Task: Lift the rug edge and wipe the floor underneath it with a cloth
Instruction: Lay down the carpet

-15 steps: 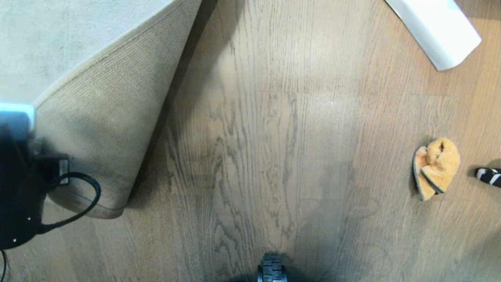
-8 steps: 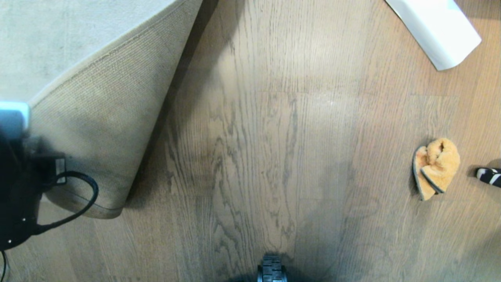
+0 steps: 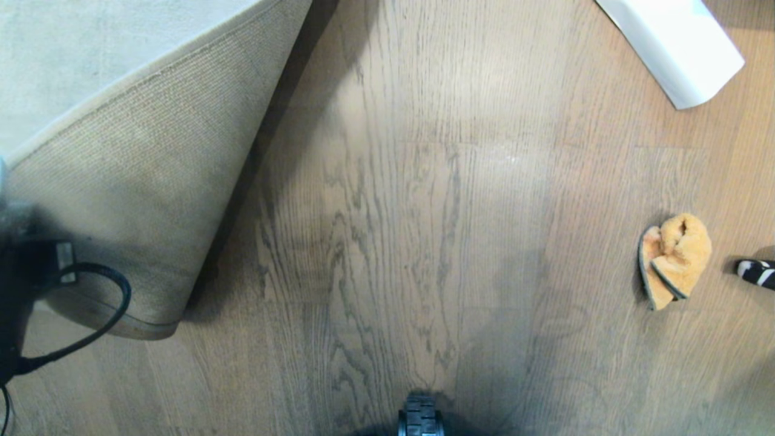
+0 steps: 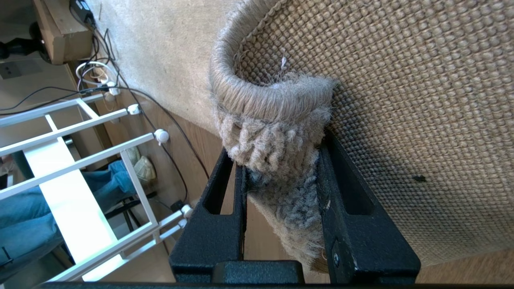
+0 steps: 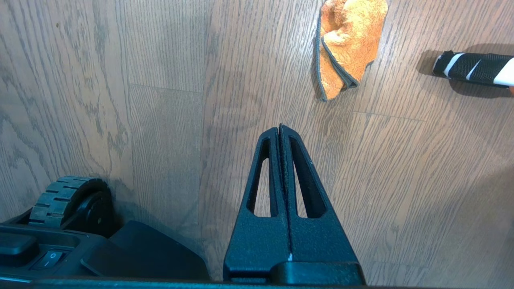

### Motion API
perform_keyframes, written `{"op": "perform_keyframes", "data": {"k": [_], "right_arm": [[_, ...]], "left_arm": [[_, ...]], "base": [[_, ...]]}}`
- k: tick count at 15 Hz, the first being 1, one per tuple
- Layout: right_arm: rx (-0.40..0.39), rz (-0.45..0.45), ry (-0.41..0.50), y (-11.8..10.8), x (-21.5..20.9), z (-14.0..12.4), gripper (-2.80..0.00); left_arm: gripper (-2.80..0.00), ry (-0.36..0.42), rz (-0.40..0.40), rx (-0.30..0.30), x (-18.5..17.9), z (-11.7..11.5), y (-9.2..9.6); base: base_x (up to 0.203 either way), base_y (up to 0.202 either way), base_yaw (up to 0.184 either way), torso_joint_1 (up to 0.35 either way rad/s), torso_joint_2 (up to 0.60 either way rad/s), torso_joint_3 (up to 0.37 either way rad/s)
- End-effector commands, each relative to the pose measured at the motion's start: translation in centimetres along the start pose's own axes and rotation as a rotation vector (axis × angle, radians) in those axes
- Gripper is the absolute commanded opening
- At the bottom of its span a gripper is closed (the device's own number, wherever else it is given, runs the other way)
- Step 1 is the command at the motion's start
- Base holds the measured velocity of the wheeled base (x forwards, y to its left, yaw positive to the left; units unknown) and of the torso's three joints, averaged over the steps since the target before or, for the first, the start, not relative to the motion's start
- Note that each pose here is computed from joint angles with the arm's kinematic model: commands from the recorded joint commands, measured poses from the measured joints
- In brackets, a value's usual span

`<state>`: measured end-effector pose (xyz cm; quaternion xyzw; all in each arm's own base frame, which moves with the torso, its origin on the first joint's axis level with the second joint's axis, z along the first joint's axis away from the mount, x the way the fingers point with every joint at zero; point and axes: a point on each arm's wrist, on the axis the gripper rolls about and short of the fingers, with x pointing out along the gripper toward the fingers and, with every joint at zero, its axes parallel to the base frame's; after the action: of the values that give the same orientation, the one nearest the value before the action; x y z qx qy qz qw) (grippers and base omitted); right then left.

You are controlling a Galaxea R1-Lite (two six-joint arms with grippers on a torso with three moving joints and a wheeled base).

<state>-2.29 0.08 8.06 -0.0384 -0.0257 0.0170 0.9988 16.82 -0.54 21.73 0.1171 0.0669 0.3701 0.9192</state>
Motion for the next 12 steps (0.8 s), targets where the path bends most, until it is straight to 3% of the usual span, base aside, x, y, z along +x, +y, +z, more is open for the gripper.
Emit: {"op": "perform_keyframes", "data": {"k": [1, 7, 12], "right_arm": [[-0.001, 0.001, -0.001, 0.0, 0.0, 0.01, -2.8], [-0.001, 0.001, 0.001, 0.0, 0.01, 0.01, -2.8], [-0.001, 0.001, 0.001, 0.0, 0.01, 0.01, -2.8]], "left_arm": [[-2.8, -0.013, 0.01, -0.018, -0.28, 0.17, 0.49], [-2.8, -0.011, -0.008, -0.018, -0.39, -0.15, 0.37], [-2.8, -0.029, -0.063, -0.101, -1.12, -0.09, 0.24]], "base": [[0.0, 0.0, 0.0, 0.0, 0.0, 0.0], [0.0, 0.0, 0.0, 0.0, 0.0, 0.0], [0.0, 0.0, 0.0, 0.0, 0.0, 0.0]]}}
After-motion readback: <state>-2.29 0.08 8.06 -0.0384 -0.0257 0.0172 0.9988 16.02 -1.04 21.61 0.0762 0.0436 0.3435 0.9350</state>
